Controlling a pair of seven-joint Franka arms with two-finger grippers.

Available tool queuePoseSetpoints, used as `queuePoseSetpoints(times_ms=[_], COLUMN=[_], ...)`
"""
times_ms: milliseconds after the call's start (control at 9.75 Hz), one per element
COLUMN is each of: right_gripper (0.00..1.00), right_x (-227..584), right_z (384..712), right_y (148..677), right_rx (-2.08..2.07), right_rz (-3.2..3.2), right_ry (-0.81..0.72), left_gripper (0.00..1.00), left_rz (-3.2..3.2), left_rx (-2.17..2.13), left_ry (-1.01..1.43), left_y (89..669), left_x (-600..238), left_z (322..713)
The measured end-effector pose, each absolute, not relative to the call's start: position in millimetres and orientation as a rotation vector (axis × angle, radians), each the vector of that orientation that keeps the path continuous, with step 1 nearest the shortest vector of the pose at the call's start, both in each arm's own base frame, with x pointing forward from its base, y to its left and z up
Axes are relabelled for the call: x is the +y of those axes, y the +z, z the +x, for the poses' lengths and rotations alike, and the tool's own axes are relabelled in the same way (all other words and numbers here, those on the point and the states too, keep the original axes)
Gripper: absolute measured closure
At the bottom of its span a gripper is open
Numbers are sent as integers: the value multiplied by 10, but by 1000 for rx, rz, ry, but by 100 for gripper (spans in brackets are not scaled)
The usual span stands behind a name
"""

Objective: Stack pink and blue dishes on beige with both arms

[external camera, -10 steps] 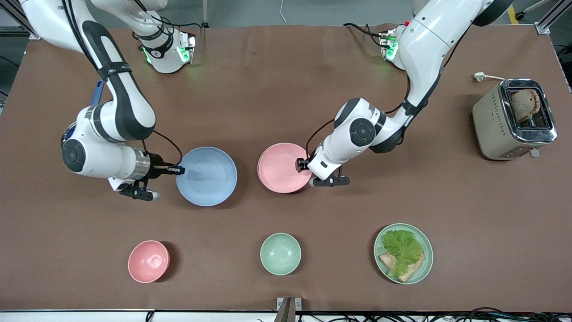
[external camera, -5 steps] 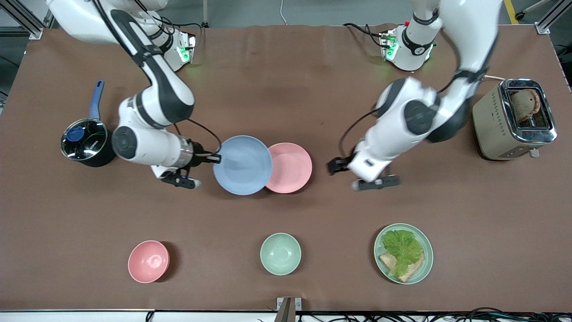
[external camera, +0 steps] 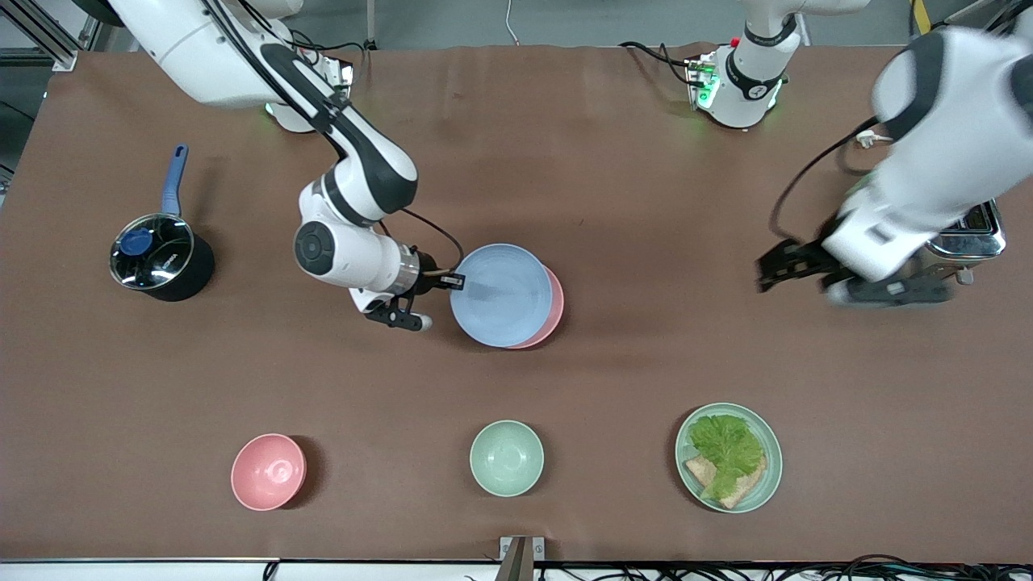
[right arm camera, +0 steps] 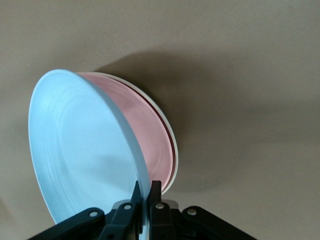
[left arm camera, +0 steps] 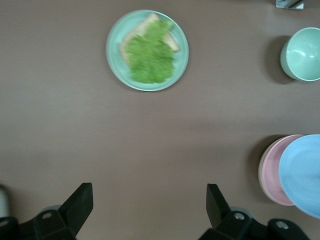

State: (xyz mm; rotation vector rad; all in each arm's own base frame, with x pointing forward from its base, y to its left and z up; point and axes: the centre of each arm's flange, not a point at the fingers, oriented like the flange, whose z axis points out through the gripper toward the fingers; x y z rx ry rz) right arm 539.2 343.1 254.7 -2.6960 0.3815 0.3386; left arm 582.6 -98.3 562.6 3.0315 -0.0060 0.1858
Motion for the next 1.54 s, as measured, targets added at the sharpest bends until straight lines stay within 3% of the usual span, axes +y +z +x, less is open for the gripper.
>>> queuePoseSetpoints(times_ms=[308,513,821,1026,1128,1333,1538], right_gripper=[91,79,36,6,0,0,0], right_x=[3457,3444,3320,2870,2567,1872,1030], right_z=[5290,5291,5364,5553,5620,5733,5819], right_y=[2372,2364,2467,3146,3637,4607,5297], right_rx=[386,381,262,191,220,375,458], right_rz=[-2699,-2702,-2799,-2964,-3030,-3078,-3098], right_ry=[332,332,278,202,131,-72,-168], left_gripper=[0,0,0,0,0,0,0], left_rz=[3075,3106,3132,3135,3135,3126,3125], left_rx=[0,-19,-40,-44,-36,-7,-22], left_ry=[237,247,165,150,136,130,119], left_y=[6379,6593,6818,6844,6833,6835,6802], left_x=[-537,-384,-351,-379,-354,-258,-311], left_z=[5324,5160,5357,5458,5455,5449,5449])
